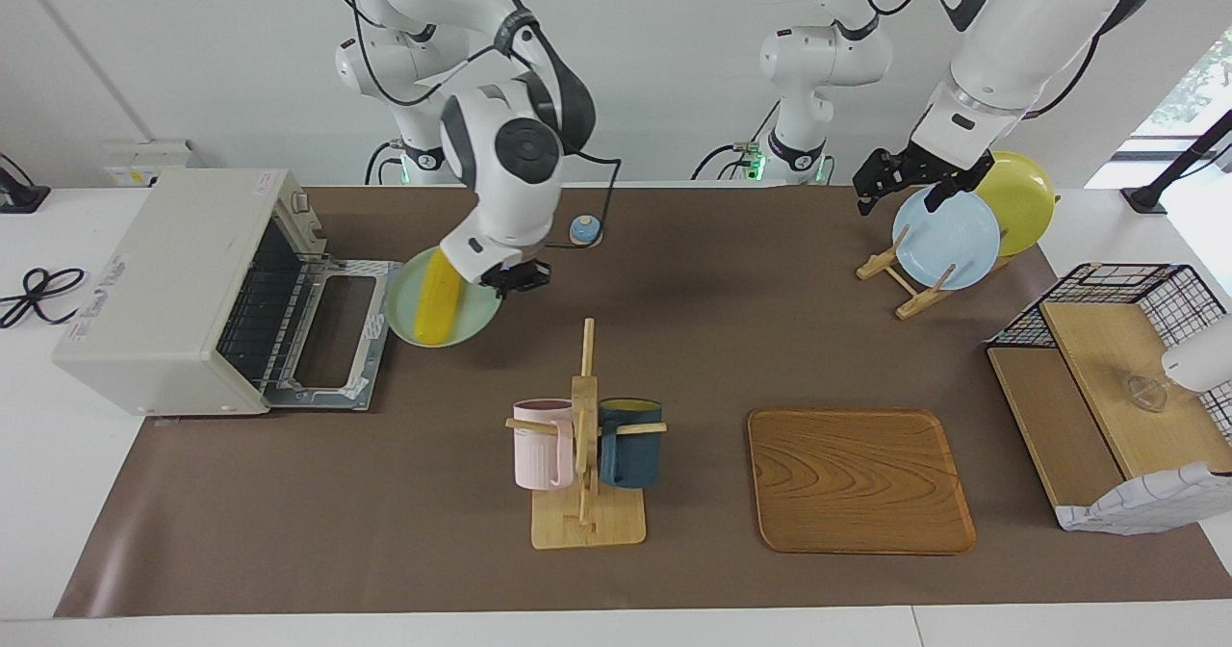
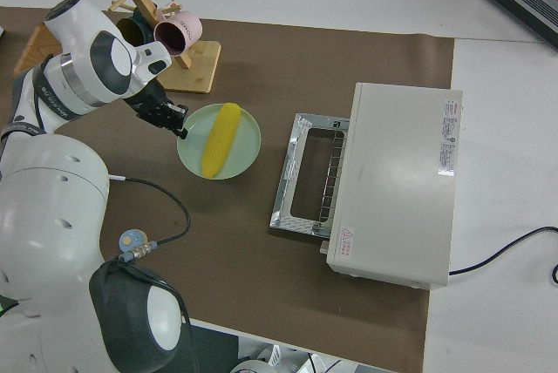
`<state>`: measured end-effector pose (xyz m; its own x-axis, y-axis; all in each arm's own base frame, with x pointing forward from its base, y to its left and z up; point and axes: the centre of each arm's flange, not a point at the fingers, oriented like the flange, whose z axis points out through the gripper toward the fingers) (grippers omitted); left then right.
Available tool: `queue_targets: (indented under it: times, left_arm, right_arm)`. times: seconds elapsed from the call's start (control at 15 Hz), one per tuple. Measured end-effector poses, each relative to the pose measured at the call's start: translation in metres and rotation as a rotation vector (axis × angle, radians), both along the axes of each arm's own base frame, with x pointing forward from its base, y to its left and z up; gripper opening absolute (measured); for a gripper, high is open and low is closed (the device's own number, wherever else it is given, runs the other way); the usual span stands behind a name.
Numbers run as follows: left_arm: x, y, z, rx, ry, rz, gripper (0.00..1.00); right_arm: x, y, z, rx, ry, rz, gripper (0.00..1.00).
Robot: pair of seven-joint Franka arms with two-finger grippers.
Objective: Put corn in oven
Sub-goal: 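Carry the corn with the right gripper to the open oven, then lower the corn into the oven and open the right gripper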
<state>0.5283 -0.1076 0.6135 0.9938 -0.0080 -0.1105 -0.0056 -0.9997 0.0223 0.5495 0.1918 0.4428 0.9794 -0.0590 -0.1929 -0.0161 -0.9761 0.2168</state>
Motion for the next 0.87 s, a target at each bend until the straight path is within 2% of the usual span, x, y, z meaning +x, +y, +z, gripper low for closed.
queue_targets:
  times: [0.2,0.47,0.67,0.87]
  left_arm:
    - [0.000,0.002,0.000,0.000,0.000,0.003,1.00]
    - [0.001,0.003,0.000,0.000,0.000,0.006,1.00]
    - [0.001,0.003,0.000,0.000,0.000,0.006,1.00]
    - [0.001,0.003,0.000,0.000,0.000,0.006,1.00]
  right_arm:
    - [-0.011,-0.097,0.003,0.018,0.049,0.025,0.03]
    - [-0.017,-0.178,-0.018,0.062,0.068,0.057,0.03]
    - [-0.020,-0.224,-0.031,0.088,0.060,0.064,0.03]
    - [-0.027,-0.239,-0.048,0.099,0.016,0.075,0.03]
